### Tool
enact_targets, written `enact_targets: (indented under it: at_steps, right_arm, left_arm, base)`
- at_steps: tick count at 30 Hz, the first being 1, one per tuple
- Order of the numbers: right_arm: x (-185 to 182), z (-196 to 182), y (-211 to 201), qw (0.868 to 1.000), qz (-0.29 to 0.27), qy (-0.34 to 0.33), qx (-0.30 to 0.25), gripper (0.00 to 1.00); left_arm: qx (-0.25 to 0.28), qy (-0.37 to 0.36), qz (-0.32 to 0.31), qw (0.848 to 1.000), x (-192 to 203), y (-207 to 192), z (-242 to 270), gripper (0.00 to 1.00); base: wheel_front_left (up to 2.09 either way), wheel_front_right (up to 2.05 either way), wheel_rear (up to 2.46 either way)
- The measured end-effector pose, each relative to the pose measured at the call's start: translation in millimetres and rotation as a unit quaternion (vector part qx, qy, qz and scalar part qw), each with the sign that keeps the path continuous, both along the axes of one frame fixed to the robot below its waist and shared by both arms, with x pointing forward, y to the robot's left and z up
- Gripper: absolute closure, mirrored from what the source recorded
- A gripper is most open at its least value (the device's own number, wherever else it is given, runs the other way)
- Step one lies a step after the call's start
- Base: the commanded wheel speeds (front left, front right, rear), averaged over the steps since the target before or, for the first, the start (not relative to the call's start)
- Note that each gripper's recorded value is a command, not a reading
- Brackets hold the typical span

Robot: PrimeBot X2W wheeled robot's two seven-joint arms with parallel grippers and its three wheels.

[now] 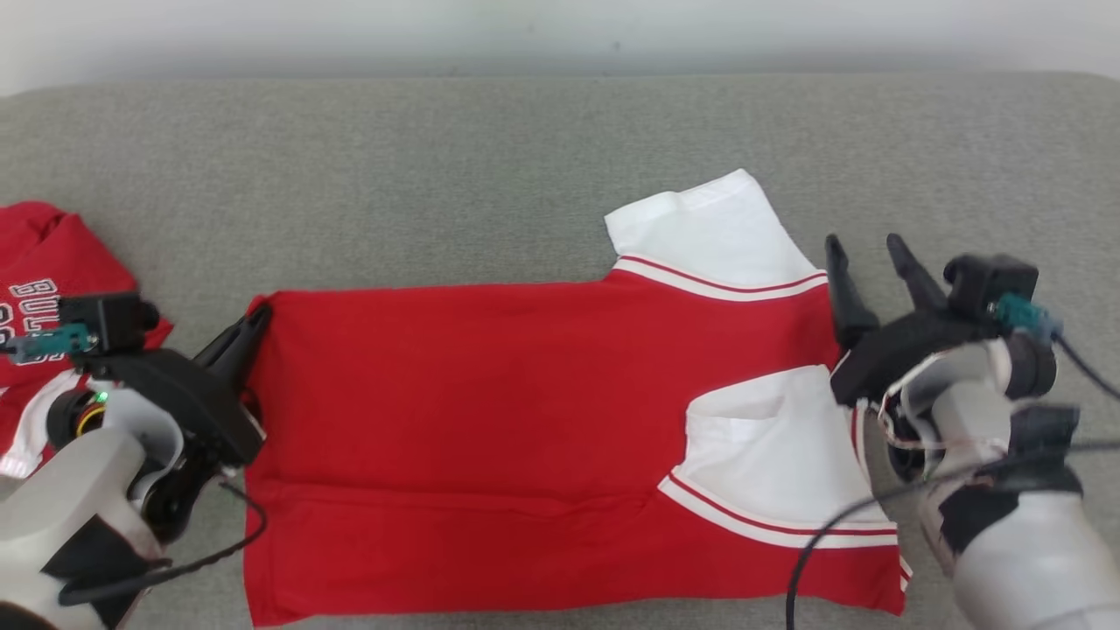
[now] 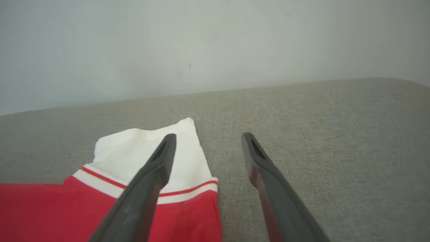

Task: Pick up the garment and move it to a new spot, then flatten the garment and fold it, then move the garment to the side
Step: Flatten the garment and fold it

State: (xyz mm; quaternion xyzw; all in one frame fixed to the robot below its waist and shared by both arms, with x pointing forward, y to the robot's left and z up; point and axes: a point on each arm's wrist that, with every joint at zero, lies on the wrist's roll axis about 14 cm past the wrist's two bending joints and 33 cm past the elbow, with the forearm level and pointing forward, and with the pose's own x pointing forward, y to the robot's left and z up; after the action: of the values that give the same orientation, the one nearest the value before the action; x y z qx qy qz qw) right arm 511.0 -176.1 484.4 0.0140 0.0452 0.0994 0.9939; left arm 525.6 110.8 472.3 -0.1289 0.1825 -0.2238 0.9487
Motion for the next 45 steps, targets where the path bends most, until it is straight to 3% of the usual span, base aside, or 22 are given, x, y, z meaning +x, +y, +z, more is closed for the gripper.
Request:
enact_targets:
  at_steps: [15,27,28,29,33,45]
  right_arm:
    - [84.4,-24.7,-6.2,0.99,0.006,0.117,-0.083,0.0]
    - [114.0,-72.4,21.9,0.978,0.028,0.191,-0.082,0.0]
    - [115.7,-74.4,24.5,0.977,0.029,0.194,-0.078,0.07]
    - [117.0,-76.7,26.5,0.977,0.031,0.196,-0.076,0.22]
    - [122.3,-79.7,30.8,0.978,0.036,0.192,-0.075,1.0]
    - [111.7,-51.1,28.0,0.991,0.042,0.121,-0.044,1.0]
  left_arm:
    - [-0.012,-0.023,-0.013,1.0,16.9,-11.8,3.2,1.0]
    - [-0.011,-0.009,-0.001,1.0,26.3,-3.0,-20.5,1.0]
    - [-0.01,-0.007,0.0,1.0,26.5,-1.4,-22.9,1.0]
    - [-0.009,-0.008,0.001,1.0,27.5,-0.6,-24.0,1.0]
    - [-0.009,-0.002,0.002,1.0,28.0,0.3,-30.6,1.0]
    - [-0.028,-0.002,0.018,0.999,25.7,3.7,-27.6,1.0]
  base:
    - [0.0,0.0,0.0]
    - [0.0,0.0,0.0]
    - [0.0,0.0,0.0]
    - [0.0,0.0,0.0]
    - [0.0,0.0,0.0]
    - [0.0,0.0,0.0]
